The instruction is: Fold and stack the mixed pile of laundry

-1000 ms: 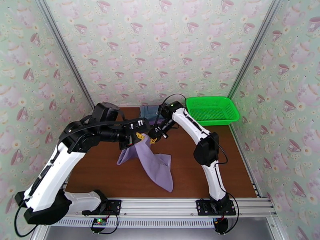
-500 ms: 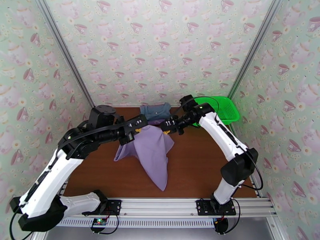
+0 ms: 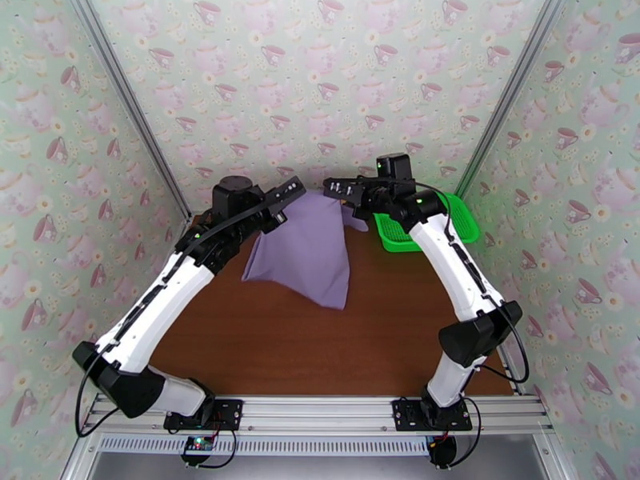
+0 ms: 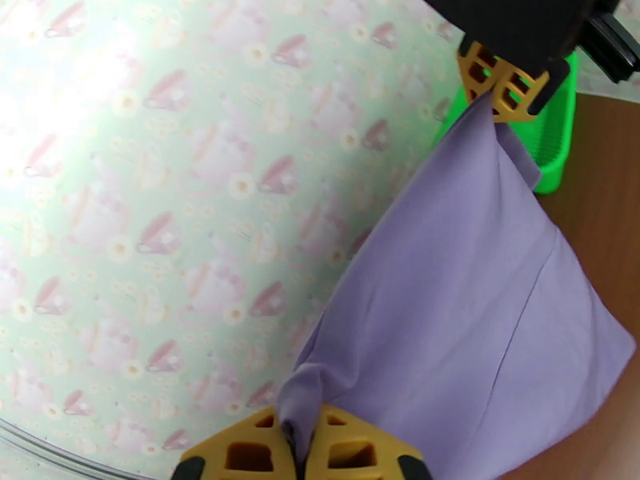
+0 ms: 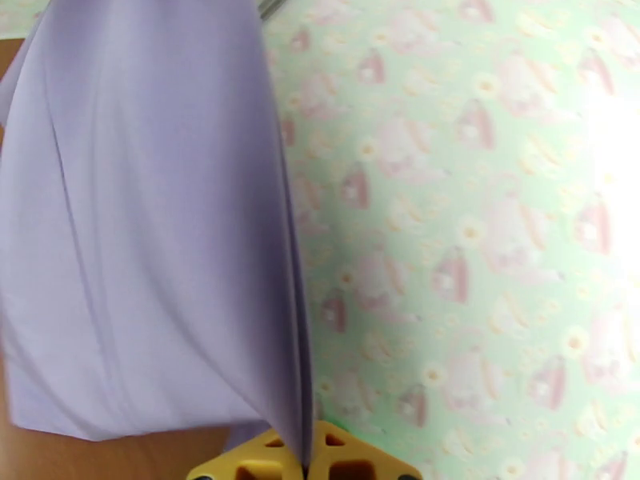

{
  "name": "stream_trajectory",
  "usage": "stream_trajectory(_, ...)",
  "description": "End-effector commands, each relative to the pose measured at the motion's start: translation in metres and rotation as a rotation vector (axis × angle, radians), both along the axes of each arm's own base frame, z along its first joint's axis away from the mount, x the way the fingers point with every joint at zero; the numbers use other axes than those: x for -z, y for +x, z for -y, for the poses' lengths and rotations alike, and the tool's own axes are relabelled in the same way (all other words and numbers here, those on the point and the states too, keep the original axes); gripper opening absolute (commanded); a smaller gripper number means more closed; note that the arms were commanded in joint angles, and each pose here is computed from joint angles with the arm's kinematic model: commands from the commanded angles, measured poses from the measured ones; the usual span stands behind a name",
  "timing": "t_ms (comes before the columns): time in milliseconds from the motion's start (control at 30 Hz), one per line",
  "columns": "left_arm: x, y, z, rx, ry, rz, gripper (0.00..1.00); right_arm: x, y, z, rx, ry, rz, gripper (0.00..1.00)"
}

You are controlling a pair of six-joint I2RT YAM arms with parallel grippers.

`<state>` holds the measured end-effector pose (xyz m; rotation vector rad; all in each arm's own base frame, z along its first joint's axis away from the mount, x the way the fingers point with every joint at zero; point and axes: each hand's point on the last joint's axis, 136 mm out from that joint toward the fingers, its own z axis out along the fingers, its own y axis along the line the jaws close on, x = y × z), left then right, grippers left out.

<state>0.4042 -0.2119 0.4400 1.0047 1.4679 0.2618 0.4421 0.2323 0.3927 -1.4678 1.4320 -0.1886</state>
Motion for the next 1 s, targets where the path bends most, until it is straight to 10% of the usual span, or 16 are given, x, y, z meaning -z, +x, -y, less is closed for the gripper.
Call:
stream_trajectory(0, -0.054, -0.020, -0.009, 0.010, -0.073, 0.142, 0.00, -0.011, -0.012, 0.025, 0.113, 0.004, 0.008, 0.00)
stream_trajectory(300, 0.076, -0.112, -0.001, 0.033, -0.179, -0.069, 0.00, 0.134, -0.133, -0.003, -0.012, -0.022, -0.240, 0.00)
stream_trajectory(433, 0.176, -0.128, -0.027, -0.152, -0.253, -0.184, 0.00, 0.201, -0.183, -0.037, -0.054, 0.128, -0.471, 0.00)
stream_trajectory(633, 0.225, -0.138, -0.085, -0.437, -0.397, -0.178, 0.00, 0.263, -0.223, -0.067, -0.051, 0.192, -0.778, 0.00)
stream_trajectory(967, 0.225, -0.131, -0.142, -0.680, -0.356, -0.086, 0.00, 0.267, -0.215, -0.048, 0.016, 0.107, -0.686, 0.58)
